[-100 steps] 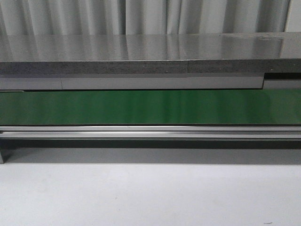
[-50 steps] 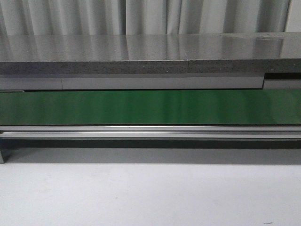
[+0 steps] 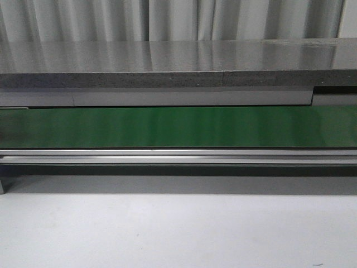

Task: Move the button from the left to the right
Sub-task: 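Lift the button and place it onto the conveyor belt with the left gripper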

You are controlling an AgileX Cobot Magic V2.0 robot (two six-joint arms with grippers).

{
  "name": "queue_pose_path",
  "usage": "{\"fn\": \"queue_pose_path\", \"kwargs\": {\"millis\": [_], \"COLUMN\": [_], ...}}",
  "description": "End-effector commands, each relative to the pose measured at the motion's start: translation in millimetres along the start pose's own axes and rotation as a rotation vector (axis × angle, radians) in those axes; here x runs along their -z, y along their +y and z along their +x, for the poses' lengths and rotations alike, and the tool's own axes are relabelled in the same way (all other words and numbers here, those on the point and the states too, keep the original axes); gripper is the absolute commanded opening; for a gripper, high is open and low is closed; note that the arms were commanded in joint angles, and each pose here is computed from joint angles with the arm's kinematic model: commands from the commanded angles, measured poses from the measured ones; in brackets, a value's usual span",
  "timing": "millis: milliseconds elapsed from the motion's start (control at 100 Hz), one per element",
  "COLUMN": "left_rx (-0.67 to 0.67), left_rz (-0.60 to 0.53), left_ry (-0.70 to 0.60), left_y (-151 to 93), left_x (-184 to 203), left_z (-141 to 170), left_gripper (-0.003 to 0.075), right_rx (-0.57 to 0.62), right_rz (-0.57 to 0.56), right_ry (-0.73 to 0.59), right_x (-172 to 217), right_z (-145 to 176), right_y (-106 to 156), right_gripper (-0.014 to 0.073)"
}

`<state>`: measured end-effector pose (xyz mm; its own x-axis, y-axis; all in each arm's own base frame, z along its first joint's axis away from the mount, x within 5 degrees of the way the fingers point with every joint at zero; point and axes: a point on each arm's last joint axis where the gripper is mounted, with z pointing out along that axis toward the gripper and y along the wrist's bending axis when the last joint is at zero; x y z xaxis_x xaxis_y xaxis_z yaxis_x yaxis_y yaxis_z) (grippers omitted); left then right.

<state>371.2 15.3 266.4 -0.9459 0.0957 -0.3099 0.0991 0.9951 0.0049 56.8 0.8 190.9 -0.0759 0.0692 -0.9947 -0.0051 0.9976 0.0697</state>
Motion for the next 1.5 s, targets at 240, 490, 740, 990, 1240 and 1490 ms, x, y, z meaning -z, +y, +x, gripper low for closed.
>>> {"fn": "queue_pose_path", "kwargs": {"millis": [240,490,740,990,1240,1490], "left_rx": [0.011,0.016,0.017,0.018,0.012,0.006], "left_rz": [0.003,0.011,0.014,0.017,0.015,-0.004], "left_ry": [-0.111,-0.113,-0.107,-0.100,-0.109,-0.245], "left_y": [-4.2,-4.9,-5.2,-5.4,-5.5,-6.9], "left_x": [24.3,24.3,24.3,24.2,26.9,62.4], "left_z": [-8.7,-8.9,-8.4,-7.7,-7.6,-6.7], "left_gripper": [0.0006,0.0052,0.0223,0.0580,0.0627,0.0624], "right_rx": [0.012,0.012,0.012,0.012,0.012,0.012], "right_rz": [-0.004,-0.004,-0.004,-0.004,-0.004,-0.004], "right_ry": [-0.101,-0.101,-0.101,-0.101,-0.101,-0.101], "right_x": [1.6,1.6,1.6,1.6,1.6,1.6], "right_z": [-8.3,-8.3,-8.3,-8.3,-8.3,-8.3], "right_y": [0.3,0.3,0.3,0.3,0.3,0.3], "right_gripper": [-0.0068,-0.0068,-0.0068,-0.0068,-0.0068,-0.0068]}}
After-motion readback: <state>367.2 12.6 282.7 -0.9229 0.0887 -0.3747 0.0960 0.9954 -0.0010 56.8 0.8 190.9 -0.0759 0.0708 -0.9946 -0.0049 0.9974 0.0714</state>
